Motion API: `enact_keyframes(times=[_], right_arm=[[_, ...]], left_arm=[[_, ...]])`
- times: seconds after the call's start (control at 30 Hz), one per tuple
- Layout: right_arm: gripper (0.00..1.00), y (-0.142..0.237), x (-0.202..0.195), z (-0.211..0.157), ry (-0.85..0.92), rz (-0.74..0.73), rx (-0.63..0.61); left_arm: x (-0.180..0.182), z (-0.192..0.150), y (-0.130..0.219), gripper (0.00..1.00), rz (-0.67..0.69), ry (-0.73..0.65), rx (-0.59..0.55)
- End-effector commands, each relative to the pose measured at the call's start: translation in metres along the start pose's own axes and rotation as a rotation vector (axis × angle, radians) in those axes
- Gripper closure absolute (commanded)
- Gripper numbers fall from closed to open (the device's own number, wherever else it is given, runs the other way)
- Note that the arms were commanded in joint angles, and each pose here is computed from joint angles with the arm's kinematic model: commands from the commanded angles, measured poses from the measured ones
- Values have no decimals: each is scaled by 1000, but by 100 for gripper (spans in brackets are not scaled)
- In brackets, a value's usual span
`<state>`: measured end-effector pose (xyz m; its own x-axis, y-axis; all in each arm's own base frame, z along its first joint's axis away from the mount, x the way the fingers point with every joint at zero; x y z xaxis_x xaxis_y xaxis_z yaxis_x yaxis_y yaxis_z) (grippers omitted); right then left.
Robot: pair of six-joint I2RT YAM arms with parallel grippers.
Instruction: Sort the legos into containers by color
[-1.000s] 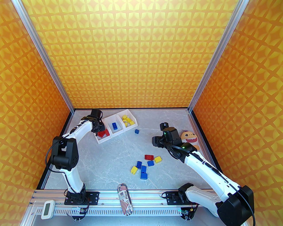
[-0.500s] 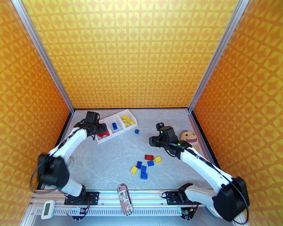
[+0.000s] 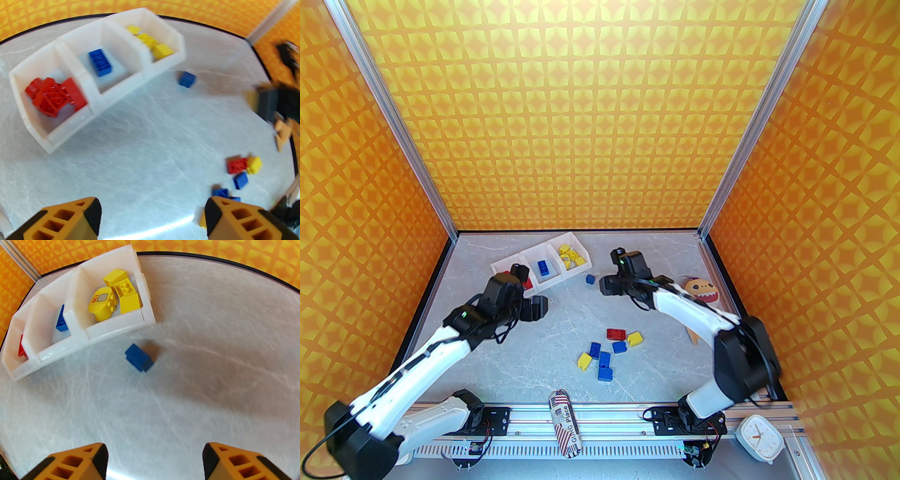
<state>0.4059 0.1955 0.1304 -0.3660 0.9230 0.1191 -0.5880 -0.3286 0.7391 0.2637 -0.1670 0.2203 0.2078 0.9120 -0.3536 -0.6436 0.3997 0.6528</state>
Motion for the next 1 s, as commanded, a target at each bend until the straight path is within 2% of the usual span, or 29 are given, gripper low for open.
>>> enact_keyframes(times=[0.0,0.13,0.57,0.77,0.97], right_arm=[[30,-27,10,11,84,66,13],[31,-59,14,9,141,98,69],[33,-114,26,20,181,190,109],[40,-120,34,14,169,244,139],[43,-115,32,10,170,237,141]], left_arm=[[-16,-13,2,21,-115,19,16],[-13,-30,4,21,-115,30,51],[-7,-40,8,20,-97,57,81],[-2,-49,3,20,-84,69,101],[-3,-46,5,21,-91,60,91]])
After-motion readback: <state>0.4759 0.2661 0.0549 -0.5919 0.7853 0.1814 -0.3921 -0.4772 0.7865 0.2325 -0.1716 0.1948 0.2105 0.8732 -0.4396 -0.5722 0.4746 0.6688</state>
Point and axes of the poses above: each hand's point on the last joint's axis, 136 mm out from that joint toward the fingers, its own y axis back along the fingers, its own x axis along the line the jaws close on, z = x × y, the point moved 1 cm from there along y, back along the fingers, and after that the axes turned 4 degrees about y, right-handed, at the moved point
